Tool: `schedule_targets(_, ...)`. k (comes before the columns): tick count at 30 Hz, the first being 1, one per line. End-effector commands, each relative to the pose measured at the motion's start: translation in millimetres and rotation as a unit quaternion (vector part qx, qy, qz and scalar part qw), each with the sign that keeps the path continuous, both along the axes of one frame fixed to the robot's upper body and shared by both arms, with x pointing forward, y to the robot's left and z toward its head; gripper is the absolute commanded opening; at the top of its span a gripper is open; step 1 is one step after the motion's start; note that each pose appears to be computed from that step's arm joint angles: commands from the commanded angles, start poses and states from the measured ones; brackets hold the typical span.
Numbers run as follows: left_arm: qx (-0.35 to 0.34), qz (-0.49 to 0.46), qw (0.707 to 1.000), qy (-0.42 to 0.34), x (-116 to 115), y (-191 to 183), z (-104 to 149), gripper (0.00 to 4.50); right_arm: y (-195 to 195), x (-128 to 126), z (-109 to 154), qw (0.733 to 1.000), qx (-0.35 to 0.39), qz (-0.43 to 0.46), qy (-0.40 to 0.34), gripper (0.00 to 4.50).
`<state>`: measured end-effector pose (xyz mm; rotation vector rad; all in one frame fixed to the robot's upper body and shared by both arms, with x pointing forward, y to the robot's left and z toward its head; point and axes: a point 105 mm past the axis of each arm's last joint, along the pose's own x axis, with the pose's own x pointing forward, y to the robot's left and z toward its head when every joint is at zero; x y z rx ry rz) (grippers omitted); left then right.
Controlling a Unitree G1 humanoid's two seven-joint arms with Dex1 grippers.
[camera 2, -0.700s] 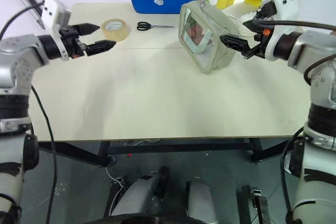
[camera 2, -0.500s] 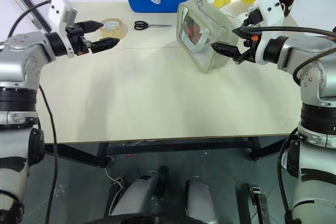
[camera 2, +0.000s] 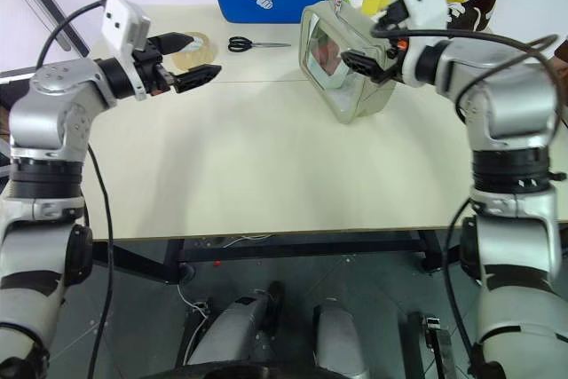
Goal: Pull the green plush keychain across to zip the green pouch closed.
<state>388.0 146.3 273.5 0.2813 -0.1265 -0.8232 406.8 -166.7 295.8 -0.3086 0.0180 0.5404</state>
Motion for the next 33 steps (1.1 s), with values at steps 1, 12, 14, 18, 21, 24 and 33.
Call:
schedule_targets(1,0.012,-0.042,0.999,-0.024,-19,-25,3,4.45,6,26,15,0.999,-0.004,-0.028,-0.04,4.5)
schedule_targets(12,0.0,-0.023,0.999,-0.026,-32,-28,-2,4.5,33,70,-4,0.999,-0.038,-0.036,-0.002,3.98)
schedule_targets(14,-0.001,-0.013,1.0,-0.024,-33,-24,-3,4.5,42,69,-10,0.999,-0.043,-0.014,0.013,3.16)
schedule_targets(18,0.0,0.002,1.0,-0.022,-35,-20,-5,4.5,45,69,-18,0.998,-0.052,-0.001,0.028,1.02)
schedule_targets(21,0.0,0.008,1.0,-0.024,-35,-19,-5,4.5,43,69,-18,0.998,-0.056,-0.004,0.023,0.03)
schedule_targets(24,0.0,0.021,0.999,-0.026,-35,-13,-4,4.5,53,65,-2,0.995,-0.09,0.036,-0.035,0.03)
schedule_targets(33,0.006,0.057,0.998,-0.003,-41,42,14,4.5,72,26,-8,0.93,-0.233,0.256,-0.119,0.03)
